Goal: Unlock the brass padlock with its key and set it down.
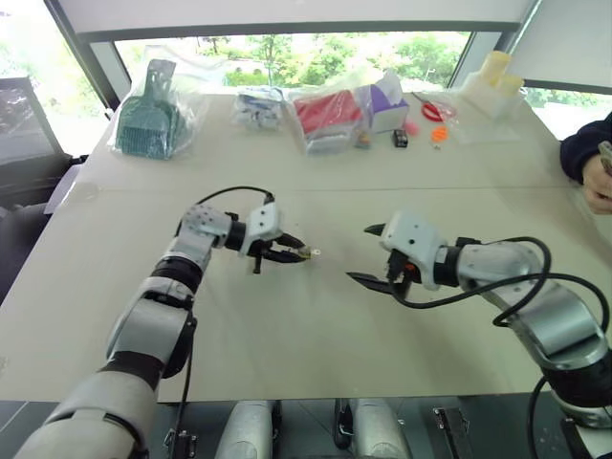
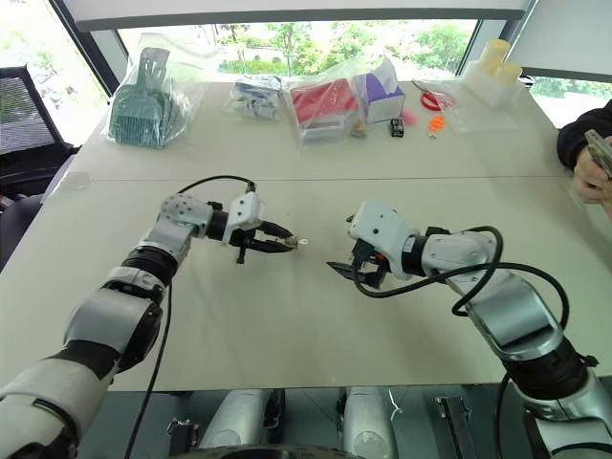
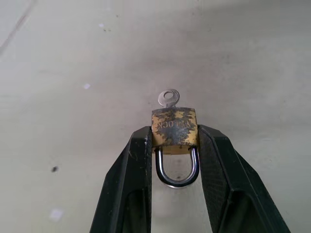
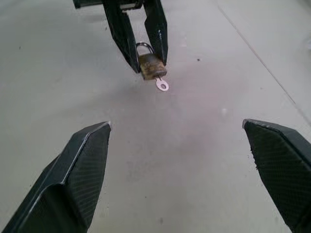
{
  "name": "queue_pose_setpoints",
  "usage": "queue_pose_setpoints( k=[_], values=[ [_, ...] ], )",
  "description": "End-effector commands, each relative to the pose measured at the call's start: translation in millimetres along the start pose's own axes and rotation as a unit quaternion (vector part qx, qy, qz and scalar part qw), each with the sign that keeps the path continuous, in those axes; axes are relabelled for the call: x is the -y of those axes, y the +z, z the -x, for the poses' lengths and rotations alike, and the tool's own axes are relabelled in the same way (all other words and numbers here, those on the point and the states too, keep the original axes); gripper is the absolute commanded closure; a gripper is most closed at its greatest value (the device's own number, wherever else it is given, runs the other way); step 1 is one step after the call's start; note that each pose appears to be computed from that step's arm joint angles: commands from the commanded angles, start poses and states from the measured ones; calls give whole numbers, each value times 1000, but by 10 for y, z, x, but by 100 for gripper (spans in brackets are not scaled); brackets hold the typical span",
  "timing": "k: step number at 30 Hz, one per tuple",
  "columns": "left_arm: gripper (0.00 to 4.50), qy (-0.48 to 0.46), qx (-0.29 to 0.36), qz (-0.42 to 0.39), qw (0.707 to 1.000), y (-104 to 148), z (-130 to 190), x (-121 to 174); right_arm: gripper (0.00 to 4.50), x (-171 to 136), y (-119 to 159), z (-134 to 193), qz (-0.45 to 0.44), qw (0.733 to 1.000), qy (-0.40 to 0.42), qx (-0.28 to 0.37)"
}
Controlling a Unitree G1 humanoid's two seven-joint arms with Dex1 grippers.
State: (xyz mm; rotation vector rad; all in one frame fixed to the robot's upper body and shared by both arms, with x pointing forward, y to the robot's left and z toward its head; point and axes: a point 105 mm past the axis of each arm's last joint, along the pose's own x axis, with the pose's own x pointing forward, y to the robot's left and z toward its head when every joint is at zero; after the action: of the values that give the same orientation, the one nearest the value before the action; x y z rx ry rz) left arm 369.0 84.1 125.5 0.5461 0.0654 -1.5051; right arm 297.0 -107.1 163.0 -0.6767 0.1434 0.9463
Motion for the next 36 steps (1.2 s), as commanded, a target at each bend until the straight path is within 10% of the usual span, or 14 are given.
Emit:
queue_pose_setpoints(
  k=[1,18,22,28,36],
  values=[
    [373,2,46,-29,999,320,174,-26,0,60,169,-131,100,994,-19,32],
    [373,14,54,1,998,555,361,124,0,141,524,-458,237,962,-53,127],
    [373,16,51,-5,999,556,348,115,125,143,538,-451,240,961,-53,130],
    [373,23,38,-19,999,502,338,85,444,109,539,-443,230,963,-41,131],
    [373,37,33,-59,997,526,308,54,444,-9,561,-473,217,967,-1,136]
  ],
)
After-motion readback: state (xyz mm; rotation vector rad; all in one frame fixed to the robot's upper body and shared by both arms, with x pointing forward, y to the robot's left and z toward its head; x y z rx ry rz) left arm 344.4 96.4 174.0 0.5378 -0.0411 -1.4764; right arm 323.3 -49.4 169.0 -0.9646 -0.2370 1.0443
